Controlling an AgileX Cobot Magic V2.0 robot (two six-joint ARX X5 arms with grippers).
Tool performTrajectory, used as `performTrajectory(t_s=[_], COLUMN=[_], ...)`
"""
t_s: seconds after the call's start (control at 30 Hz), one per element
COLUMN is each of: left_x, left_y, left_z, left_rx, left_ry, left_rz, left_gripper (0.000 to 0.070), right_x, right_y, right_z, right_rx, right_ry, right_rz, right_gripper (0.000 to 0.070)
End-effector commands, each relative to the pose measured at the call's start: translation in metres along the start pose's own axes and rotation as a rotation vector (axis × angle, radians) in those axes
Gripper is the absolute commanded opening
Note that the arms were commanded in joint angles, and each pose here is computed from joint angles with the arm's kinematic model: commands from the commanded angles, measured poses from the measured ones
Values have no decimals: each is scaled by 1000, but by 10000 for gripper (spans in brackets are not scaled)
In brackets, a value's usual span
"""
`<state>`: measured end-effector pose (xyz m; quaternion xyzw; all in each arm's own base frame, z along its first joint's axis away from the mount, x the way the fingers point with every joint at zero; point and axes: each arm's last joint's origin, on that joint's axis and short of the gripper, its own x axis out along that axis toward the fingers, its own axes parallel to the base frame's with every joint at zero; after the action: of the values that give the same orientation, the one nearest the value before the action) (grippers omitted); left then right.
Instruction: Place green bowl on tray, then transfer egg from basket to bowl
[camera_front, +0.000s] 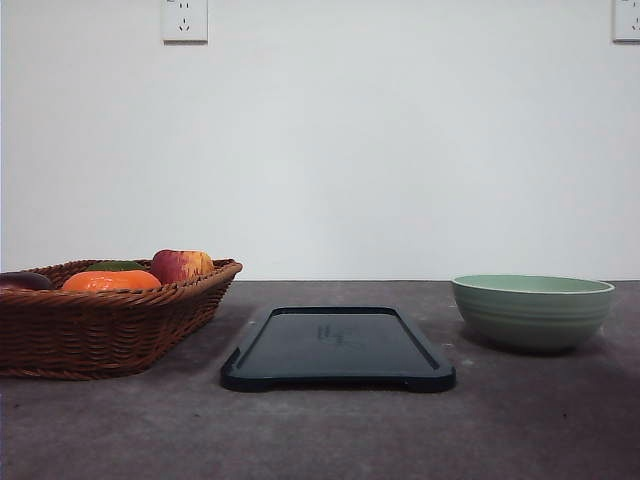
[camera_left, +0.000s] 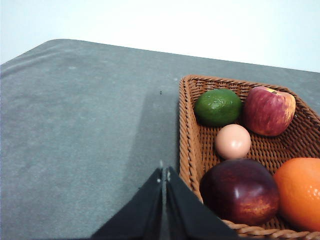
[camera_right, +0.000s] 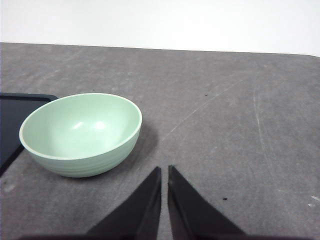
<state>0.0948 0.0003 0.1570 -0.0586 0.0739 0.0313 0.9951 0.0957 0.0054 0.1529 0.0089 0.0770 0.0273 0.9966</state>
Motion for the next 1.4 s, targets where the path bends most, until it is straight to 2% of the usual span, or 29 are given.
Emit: performTrajectory(t_s=[0.0,0.07,0.2,0.37,0.43,0.5,0.57,0.7,0.83,0.97,1.2,1.37], left_x=[2,2,2,2,2,2,2,1,-2,-5,-14,-20], left_y=[1,1,1,1,0,0,0,0,-2,-3,-5,-8], left_z=[-7,-7,-7,-7,-6,-5,-3,6,20,31,54,80], left_rx=[-31,-120,-337,-515,-589,-636,-627,-495,-376,-258,-260,-250], left_ry=[25,26,26,25,23,16,-4,-97,-248,-340,-387,-288], left_rz=[-1,1,3,5,5,3,-5,-22,-63,-63,-58,-33], left_gripper=[0,0,0,0,0,0,0,0,0,0,0,0], right_x=[0,0,0,0,0,0,0,-2,-4,-6,-15,-17], right_y=[0,0,0,-1,-1,-1,-1,0,0,0,0,1], right_z=[-1,-1,0,1,3,7,11,19,27,32,59,85], right_rx=[-1,30,145,307,346,350,350,349,326,306,305,247], right_ry=[-5,-5,-11,-25,-47,-80,-122,-206,-286,-318,-363,-296], right_rz=[0,1,-12,-31,-22,-12,-4,13,25,26,29,16], right_gripper=[16,16,10,8,8,8,8,8,8,7,7,7])
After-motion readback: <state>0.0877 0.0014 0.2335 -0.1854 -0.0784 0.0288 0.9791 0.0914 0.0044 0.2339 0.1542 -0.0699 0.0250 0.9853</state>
